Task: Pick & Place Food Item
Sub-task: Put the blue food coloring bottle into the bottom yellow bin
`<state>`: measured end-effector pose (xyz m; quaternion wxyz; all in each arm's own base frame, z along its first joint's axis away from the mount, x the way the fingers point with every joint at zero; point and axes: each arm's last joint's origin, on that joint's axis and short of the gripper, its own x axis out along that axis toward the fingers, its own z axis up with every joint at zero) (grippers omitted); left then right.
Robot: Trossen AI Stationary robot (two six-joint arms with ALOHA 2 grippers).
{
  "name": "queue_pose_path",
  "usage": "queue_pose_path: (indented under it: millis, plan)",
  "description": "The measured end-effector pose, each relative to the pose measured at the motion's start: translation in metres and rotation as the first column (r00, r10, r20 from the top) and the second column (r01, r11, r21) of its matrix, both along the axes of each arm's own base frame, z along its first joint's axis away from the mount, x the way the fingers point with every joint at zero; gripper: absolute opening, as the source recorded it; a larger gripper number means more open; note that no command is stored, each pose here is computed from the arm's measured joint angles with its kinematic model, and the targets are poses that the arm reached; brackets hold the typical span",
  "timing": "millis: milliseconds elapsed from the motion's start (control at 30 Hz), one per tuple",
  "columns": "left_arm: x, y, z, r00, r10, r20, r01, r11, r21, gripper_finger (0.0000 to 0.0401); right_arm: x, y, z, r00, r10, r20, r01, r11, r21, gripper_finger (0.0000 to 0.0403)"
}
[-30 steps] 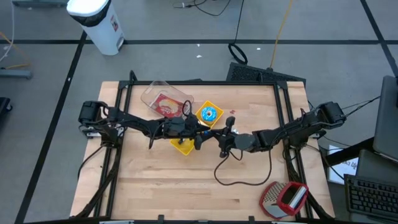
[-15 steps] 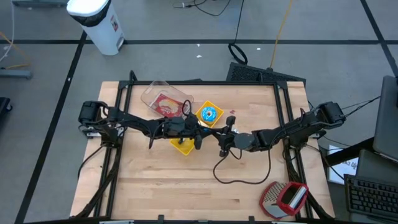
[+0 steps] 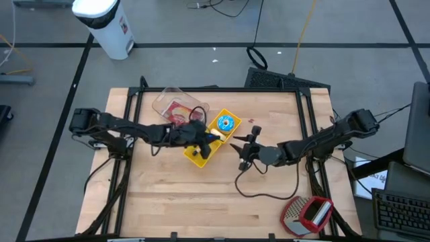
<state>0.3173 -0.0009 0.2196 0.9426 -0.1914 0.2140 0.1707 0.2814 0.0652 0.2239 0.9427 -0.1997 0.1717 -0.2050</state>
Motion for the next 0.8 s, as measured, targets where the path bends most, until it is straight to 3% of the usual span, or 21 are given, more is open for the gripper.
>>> queue_pose_path:
  millis: [133, 367, 567, 800]
  plan:
    - [-0.012, -0.014, -0.018, 0.989, 0.089, -0.116, -0.081, 0.994, 0.072, 0.0053, -0.006, -0.001, 0.005, 1.0, -0.008, -0.003, 0.008, 1.0, 0.023, 0.0145]
    - [-0.041, -0.037, -0.056, 0.954, 0.278, -0.112, -0.256, 0.95, 0.178, 0.005, -0.01, -0.003, 0.008, 1.0, -0.018, -0.007, 0.018, 0.999, 0.044, 0.0137]
    - [-0.046, -0.043, -0.062, 0.963, 0.263, -0.064, -0.251, 0.955, 0.157, 0.0068, -0.01, -0.005, 0.008, 1.0, -0.027, -0.004, 0.028, 0.999, 0.047, 0.0136]
    - [-0.045, -0.044, -0.063, 0.976, 0.194, -0.095, -0.182, 0.976, 0.124, 0.0079, -0.01, -0.005, 0.008, 1.0, -0.029, 0.003, 0.029, 0.998, 0.052, 0.0135]
